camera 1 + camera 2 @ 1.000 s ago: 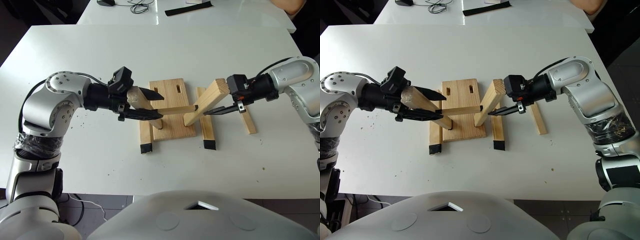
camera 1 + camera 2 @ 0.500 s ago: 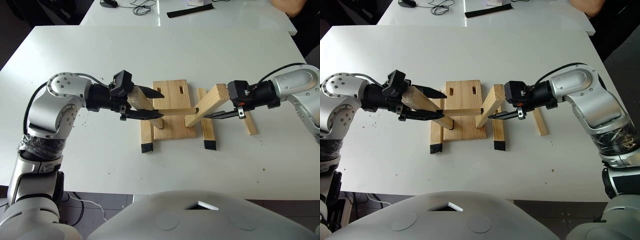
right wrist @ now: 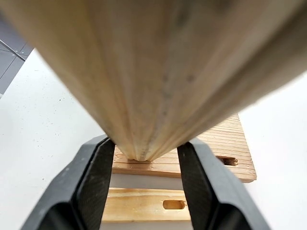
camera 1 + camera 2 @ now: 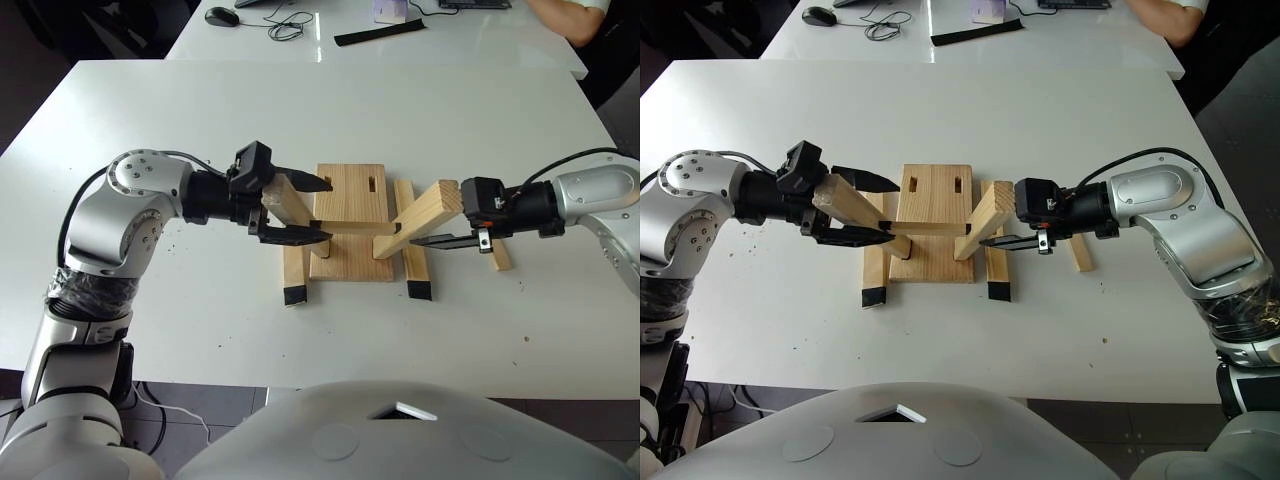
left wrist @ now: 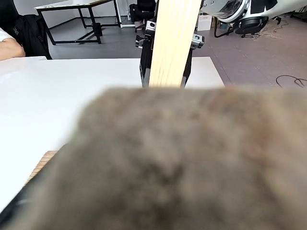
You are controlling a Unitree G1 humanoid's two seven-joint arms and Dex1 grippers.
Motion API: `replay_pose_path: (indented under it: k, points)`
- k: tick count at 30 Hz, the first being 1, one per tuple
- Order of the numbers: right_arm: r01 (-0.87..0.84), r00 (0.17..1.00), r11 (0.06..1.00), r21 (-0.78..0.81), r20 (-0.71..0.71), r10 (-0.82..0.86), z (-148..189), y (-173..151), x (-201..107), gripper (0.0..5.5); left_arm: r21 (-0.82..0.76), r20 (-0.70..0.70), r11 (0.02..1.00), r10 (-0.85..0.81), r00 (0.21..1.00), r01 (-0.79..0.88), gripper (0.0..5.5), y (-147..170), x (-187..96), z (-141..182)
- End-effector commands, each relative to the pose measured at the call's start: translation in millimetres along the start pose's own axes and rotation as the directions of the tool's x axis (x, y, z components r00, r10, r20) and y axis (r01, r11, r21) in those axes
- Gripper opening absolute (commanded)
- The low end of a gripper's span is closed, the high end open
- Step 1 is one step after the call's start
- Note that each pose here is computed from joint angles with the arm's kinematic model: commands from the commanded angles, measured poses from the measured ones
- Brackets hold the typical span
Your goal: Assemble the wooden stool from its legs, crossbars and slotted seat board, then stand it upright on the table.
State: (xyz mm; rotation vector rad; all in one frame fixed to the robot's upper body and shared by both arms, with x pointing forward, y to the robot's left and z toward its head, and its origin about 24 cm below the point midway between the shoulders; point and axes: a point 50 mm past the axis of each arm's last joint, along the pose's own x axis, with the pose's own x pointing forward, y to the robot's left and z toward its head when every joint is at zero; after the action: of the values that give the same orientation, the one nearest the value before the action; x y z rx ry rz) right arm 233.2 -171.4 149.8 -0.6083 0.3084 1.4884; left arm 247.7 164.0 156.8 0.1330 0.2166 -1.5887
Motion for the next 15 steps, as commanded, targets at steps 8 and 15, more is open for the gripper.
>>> replay_pose_path:
  k: [8,15]
  points:
    - [-0.062,0.990,0.993,0.105,-0.122,0.074,-31.9,20.1,6.7,2.04,-0.098,0.023,0.994,0.048,0.999,-0.046,4.39,0.0,-30.6,-12.3]
    - [0.016,0.995,0.996,0.091,-0.102,-0.007,-28.4,14.4,0.4,2.04,-0.097,0.066,0.984,0.157,0.985,-0.151,4.39,0.7,-52.2,-6.2]
